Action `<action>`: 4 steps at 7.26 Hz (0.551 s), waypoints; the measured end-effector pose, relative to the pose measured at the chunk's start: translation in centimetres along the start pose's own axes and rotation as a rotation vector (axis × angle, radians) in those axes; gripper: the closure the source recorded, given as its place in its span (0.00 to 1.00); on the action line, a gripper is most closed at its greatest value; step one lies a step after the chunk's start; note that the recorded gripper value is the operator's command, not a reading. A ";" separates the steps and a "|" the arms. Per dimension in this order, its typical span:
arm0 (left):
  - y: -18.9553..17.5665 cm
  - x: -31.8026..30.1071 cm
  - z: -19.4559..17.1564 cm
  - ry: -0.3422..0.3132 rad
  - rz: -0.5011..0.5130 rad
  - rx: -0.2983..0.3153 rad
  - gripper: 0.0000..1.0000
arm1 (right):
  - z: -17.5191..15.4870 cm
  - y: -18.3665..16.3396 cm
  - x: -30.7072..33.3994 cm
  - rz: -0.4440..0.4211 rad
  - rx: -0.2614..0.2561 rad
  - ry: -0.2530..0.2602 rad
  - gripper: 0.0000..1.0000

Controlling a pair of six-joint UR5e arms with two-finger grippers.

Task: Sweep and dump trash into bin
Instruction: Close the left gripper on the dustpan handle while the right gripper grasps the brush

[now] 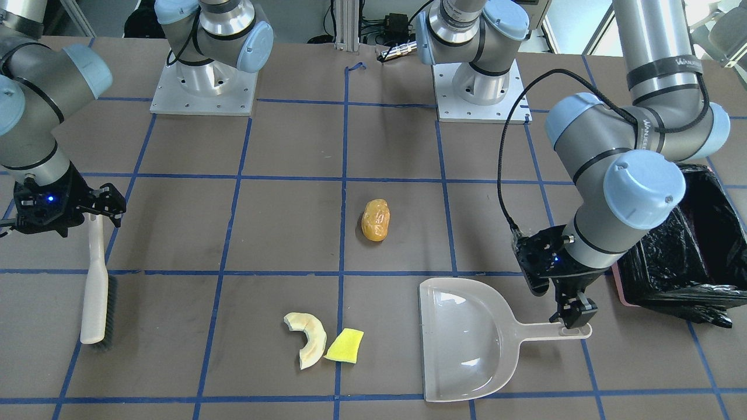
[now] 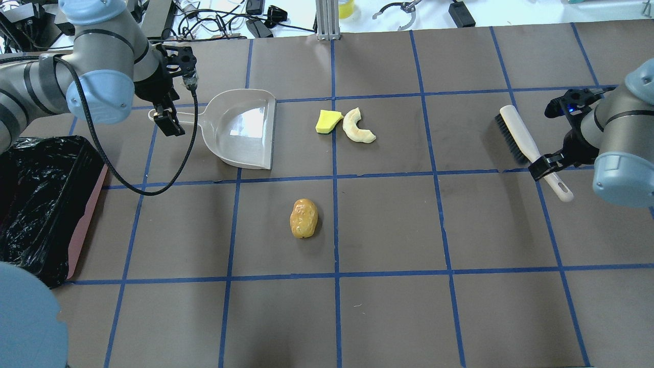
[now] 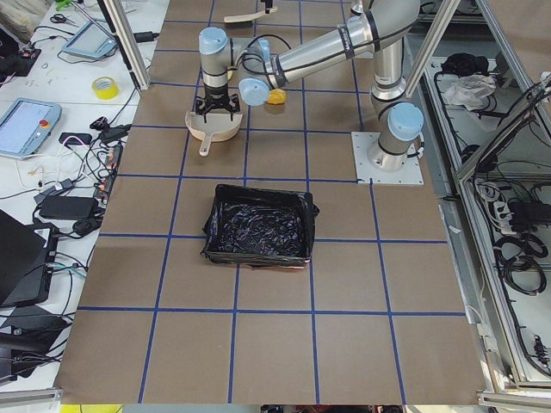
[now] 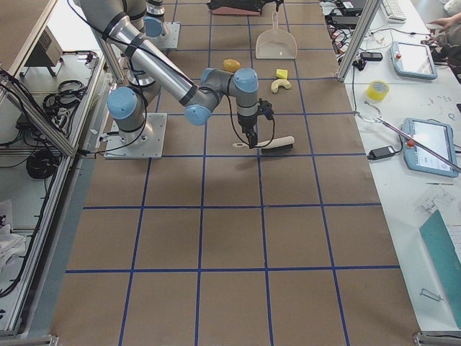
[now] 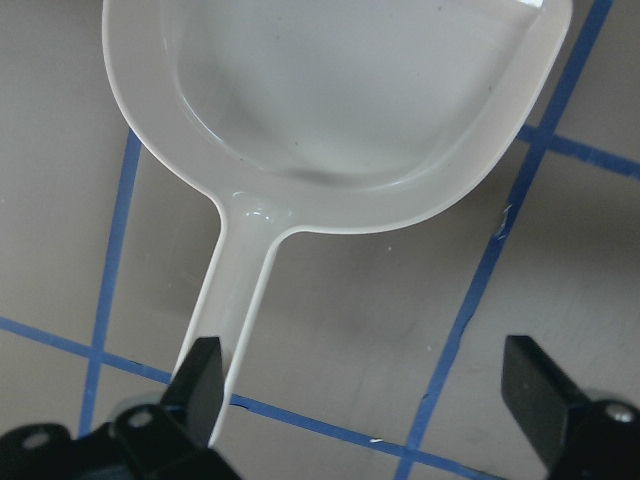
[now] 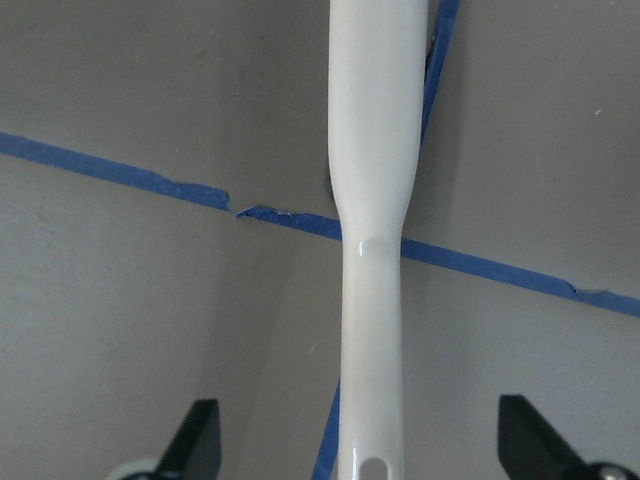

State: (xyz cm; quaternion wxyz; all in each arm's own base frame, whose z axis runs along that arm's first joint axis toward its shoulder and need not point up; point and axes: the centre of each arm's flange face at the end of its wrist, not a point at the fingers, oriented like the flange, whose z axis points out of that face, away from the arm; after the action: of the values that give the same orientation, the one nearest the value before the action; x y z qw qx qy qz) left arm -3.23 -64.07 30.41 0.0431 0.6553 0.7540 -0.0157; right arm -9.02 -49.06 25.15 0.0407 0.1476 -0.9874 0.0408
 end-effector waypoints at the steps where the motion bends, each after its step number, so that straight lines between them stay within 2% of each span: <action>1: 1.0 -1.2 1.5 -0.014 0.084 -0.001 0.00 | 0.9 0.2 0.6 0.000 -0.006 -0.005 0.05; 2: 1.7 -2.0 3.0 -0.026 0.153 -0.003 0.00 | 1.4 0.4 1.1 0.001 -0.012 -0.011 0.07; 3: 2.0 -2.3 4.2 -0.022 0.185 -0.003 0.00 | 1.6 0.6 1.4 0.001 -0.016 -0.015 0.17; 4: 2.1 -2.4 4.9 -0.017 0.196 -0.003 0.00 | 1.7 0.7 1.4 0.002 -0.021 -0.020 0.23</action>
State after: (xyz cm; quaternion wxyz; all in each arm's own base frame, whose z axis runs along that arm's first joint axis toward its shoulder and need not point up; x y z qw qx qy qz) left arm -0.59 -66.53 25.77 0.0517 0.7258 0.6858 -0.0158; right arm -10.69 -49.01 23.50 0.0324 0.1465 -0.9883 0.0290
